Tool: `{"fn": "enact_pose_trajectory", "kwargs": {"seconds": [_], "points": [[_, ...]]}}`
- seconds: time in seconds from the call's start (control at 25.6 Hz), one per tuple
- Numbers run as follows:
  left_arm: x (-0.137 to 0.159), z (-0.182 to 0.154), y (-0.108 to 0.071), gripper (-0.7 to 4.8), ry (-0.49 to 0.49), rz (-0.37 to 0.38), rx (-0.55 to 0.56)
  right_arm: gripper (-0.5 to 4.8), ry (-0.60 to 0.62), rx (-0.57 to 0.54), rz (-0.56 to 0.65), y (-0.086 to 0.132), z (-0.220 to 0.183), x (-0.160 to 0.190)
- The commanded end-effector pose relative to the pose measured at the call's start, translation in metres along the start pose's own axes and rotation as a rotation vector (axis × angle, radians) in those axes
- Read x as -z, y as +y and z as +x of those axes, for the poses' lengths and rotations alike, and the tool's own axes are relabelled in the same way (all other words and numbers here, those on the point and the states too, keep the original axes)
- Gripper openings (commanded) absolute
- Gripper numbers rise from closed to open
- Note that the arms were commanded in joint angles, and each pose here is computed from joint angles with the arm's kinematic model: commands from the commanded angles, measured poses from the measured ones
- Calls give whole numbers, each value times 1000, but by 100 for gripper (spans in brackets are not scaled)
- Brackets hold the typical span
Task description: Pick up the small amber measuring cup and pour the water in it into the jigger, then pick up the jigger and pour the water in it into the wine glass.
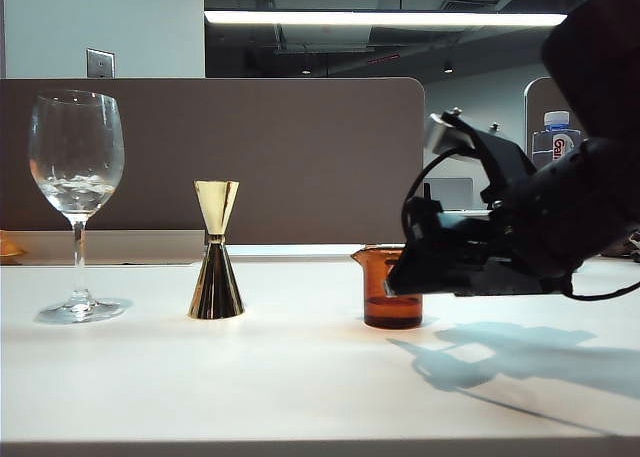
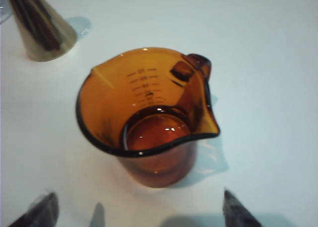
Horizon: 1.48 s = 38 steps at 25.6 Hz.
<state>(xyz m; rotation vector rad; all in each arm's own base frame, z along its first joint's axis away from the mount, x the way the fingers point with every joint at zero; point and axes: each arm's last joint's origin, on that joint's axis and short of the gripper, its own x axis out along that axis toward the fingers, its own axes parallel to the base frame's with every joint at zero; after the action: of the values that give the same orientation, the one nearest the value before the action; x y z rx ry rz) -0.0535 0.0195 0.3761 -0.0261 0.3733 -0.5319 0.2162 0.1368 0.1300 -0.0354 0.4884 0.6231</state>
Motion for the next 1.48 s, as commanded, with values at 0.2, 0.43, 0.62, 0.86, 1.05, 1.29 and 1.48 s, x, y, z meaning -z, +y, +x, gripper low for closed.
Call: {"fn": "enact_pose_trajectory", "kwargs": {"seconds": [0.2, 0.43, 0.62, 0.86, 1.05, 1.29, 1.48], "points": [[-1, 0, 0, -2, -7, 0, 1, 476, -76, 160, 137, 13, 11, -16], [-1, 0, 0, -2, -7, 0, 1, 478, -46, 166, 150, 30, 29, -21], [-1, 0, 0, -2, -7, 0, 1, 479, -19, 194, 153, 30, 34, -14], [-1, 0, 0, -2, -7, 0, 1, 479, -58, 214, 158, 29, 38, -15], [-1, 0, 0, -2, -7, 0, 1, 479, -64, 223, 158, 28, 42, -12], [-1, 0, 0, -2, -7, 0, 1, 479, -87, 235, 162, 28, 50, -13], [-1, 0, 0, -2, -7, 0, 1, 479, -104, 238, 166, 28, 61, -21]]}}
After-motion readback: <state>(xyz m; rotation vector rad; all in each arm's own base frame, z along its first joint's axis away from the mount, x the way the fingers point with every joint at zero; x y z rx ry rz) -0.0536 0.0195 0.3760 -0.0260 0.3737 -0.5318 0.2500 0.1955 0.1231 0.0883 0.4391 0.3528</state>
